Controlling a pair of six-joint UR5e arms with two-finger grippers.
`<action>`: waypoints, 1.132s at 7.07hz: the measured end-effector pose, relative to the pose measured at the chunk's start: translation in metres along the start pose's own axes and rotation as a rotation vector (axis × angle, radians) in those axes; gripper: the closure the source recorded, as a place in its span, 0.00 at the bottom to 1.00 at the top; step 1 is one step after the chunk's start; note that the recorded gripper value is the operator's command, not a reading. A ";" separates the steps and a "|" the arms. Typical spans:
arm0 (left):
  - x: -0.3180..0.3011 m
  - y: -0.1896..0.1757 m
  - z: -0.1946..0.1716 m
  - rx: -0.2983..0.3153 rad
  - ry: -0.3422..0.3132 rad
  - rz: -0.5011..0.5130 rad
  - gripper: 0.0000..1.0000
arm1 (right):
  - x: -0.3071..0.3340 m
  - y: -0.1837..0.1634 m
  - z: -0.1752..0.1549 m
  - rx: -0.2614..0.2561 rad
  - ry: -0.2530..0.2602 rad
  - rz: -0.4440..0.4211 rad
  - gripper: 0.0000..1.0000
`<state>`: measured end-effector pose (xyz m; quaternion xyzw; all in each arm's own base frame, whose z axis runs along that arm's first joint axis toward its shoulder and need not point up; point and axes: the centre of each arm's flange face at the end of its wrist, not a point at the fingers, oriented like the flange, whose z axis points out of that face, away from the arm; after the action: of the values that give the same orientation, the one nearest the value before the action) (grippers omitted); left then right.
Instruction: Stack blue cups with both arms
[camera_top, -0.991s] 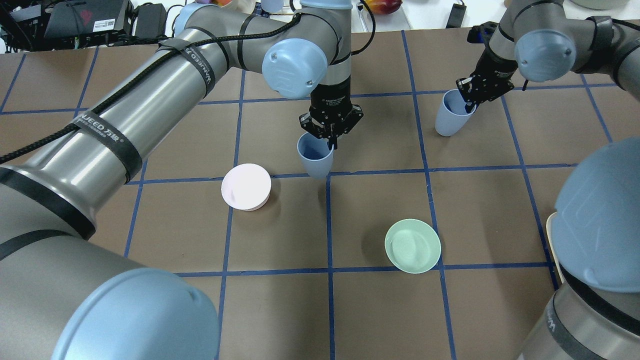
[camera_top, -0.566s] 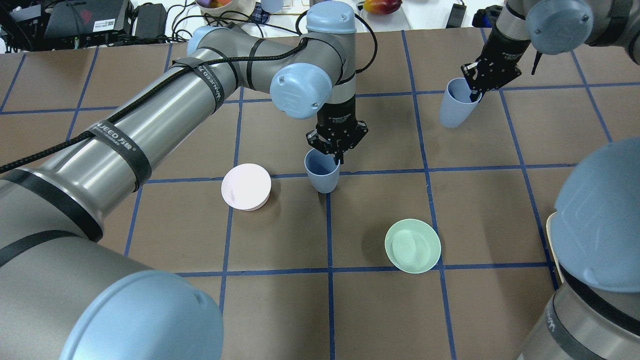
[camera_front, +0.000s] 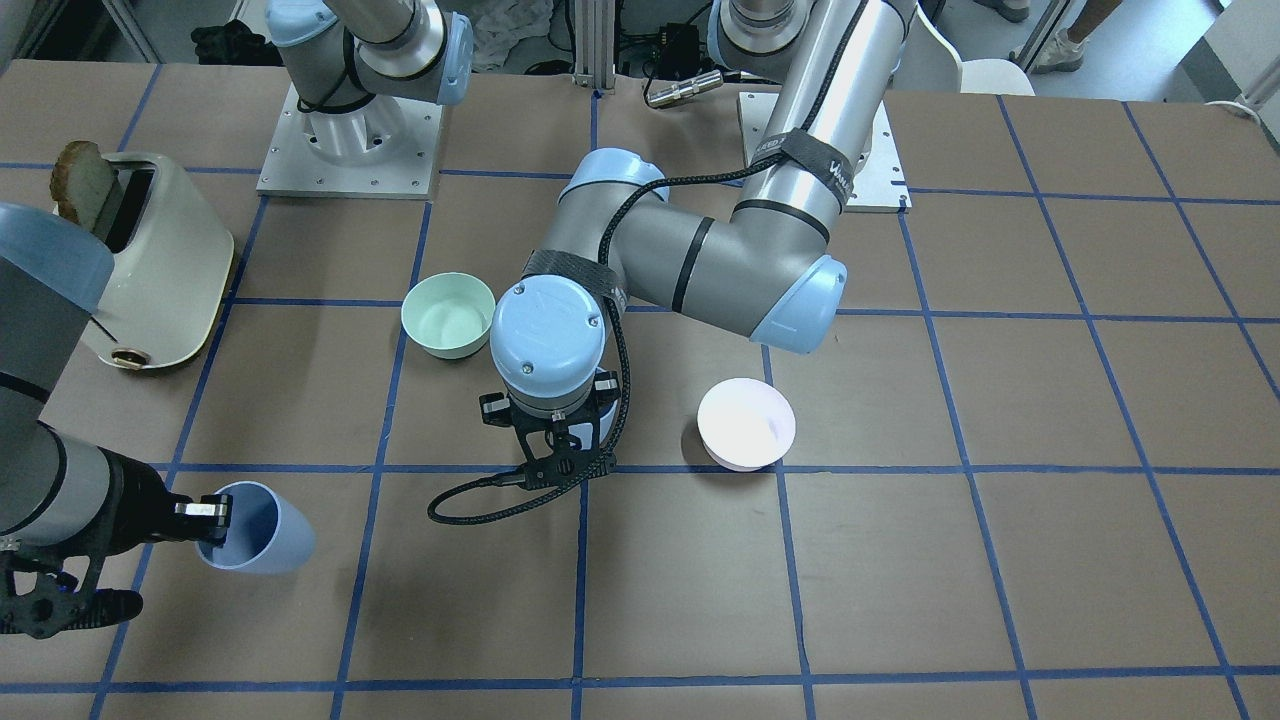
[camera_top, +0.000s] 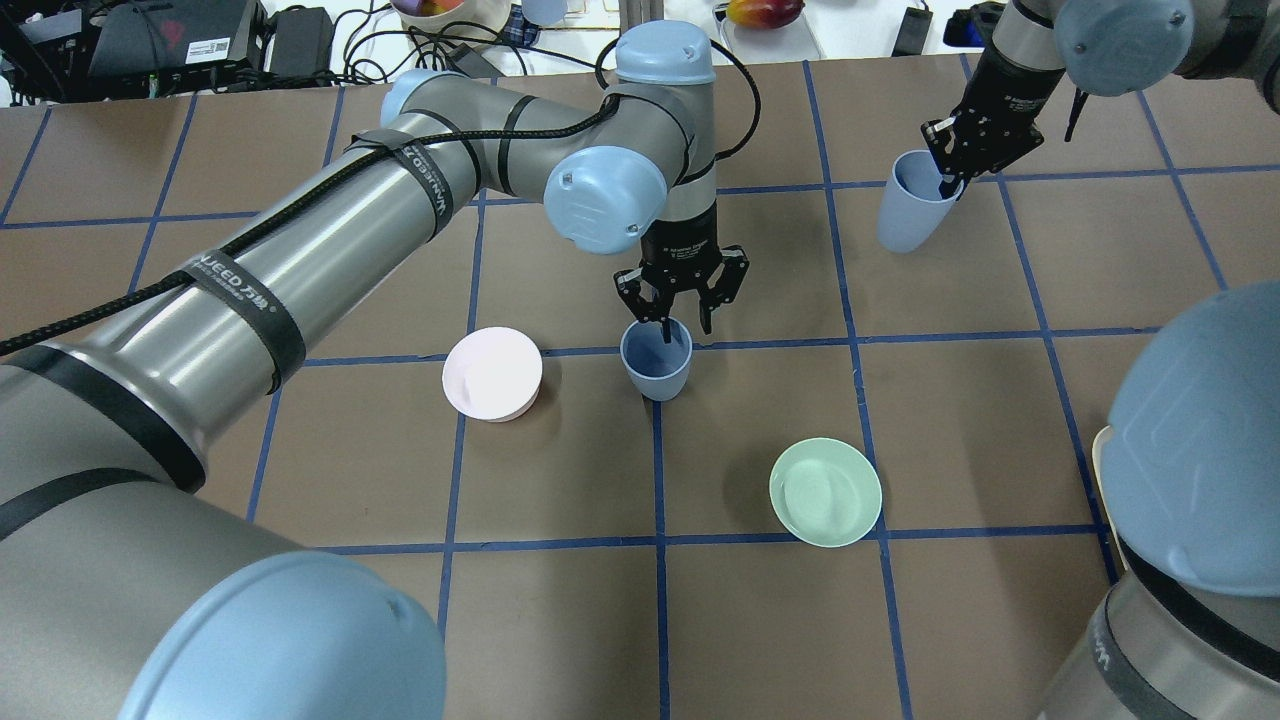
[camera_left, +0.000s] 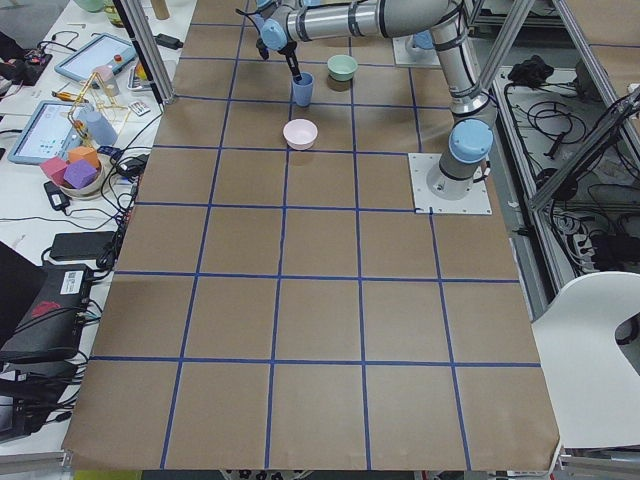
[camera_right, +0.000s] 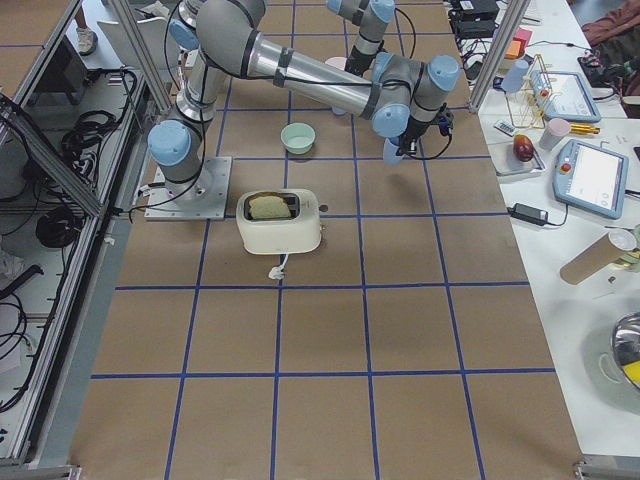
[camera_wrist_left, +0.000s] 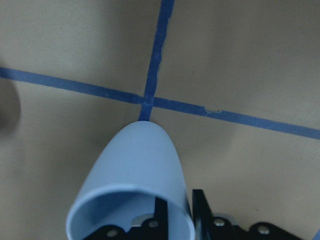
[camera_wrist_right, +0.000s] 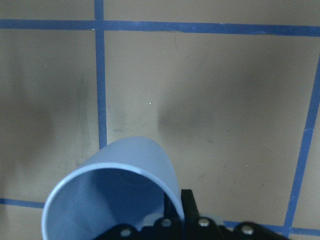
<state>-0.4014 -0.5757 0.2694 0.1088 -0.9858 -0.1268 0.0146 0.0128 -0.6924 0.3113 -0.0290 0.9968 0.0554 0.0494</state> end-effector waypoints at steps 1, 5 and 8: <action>-0.008 -0.004 -0.033 0.045 0.033 -0.005 0.00 | -0.010 0.005 -0.007 0.000 0.002 -0.010 1.00; -0.105 0.006 -0.197 0.176 0.109 0.064 0.00 | -0.141 0.063 -0.059 -0.037 0.021 -0.033 1.00; -0.176 0.056 -0.240 0.170 0.044 0.136 0.00 | -0.254 0.125 -0.061 -0.035 0.031 -0.074 1.00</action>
<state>-0.2279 -0.5433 0.5158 0.0451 -0.9976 -0.0390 0.0356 0.2518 -0.5622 0.4108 -0.0677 0.9946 0.0706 0.0352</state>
